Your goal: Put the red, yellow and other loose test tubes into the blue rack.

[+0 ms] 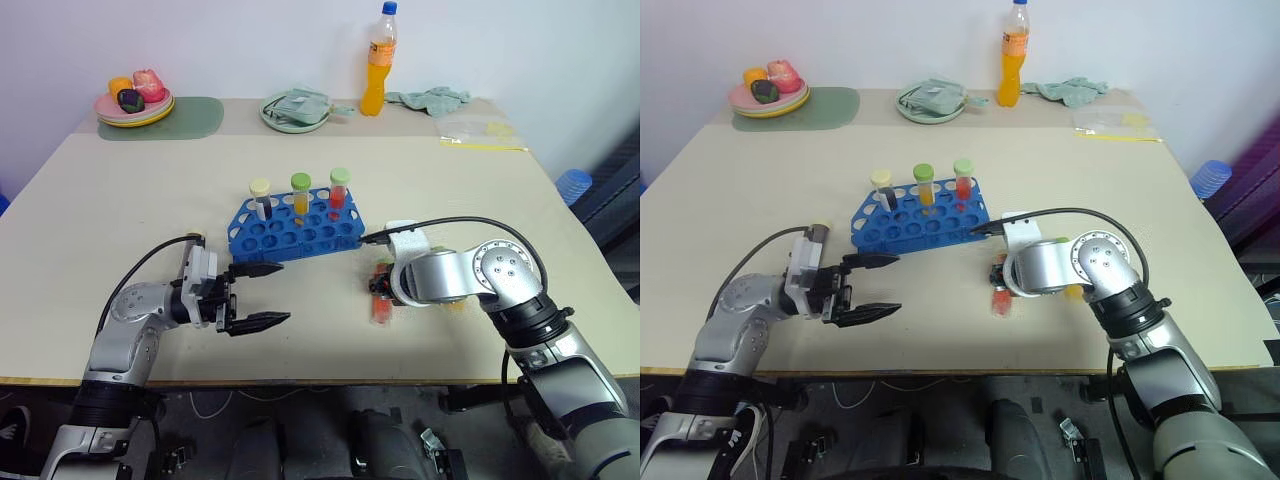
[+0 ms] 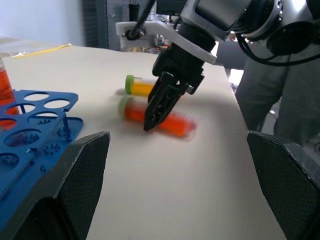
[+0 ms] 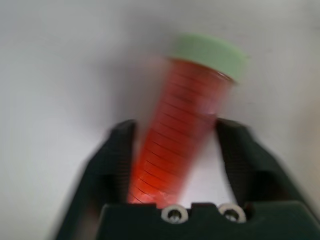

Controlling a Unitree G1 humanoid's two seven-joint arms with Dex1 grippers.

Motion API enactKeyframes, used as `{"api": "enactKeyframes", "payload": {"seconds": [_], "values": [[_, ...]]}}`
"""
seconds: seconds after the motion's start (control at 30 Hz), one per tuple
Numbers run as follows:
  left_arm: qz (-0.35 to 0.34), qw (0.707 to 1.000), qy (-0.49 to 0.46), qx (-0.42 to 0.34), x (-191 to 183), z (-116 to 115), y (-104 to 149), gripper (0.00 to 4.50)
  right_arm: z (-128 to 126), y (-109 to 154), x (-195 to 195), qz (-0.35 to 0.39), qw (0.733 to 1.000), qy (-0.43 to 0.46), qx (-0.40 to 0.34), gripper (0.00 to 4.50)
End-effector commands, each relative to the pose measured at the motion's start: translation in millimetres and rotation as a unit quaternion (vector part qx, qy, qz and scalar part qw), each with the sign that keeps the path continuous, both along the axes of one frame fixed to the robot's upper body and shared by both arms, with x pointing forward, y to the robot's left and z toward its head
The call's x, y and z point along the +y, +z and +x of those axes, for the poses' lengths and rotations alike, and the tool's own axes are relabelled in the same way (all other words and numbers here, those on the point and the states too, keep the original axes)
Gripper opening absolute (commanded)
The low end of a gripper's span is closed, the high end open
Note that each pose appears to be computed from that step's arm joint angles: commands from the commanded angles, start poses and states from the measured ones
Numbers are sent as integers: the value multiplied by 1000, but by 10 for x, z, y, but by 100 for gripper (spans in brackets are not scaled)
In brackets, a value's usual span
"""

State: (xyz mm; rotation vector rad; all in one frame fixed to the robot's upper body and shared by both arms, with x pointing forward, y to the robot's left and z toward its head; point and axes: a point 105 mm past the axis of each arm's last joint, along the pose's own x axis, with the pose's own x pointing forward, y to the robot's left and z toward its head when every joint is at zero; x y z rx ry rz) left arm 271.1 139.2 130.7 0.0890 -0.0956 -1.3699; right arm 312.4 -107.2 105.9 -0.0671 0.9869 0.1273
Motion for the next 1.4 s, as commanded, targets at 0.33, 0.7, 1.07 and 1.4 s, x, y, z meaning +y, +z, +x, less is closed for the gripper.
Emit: {"api": "enactKeyframes", "payload": {"seconds": [0.33,0.7,1.07,1.4], "values": [[-6,1000,4,-28,88,39,215,450,-64,841,382,208,948,202,-134,79],[14,999,19,-45,262,158,374,450,30,1264,262,204,784,230,-539,79],[20,998,33,-51,406,235,448,450,321,1020,758,149,716,215,-647,79],[35,996,63,-51,474,202,417,450,741,840,595,80,732,145,-660,79]]}}
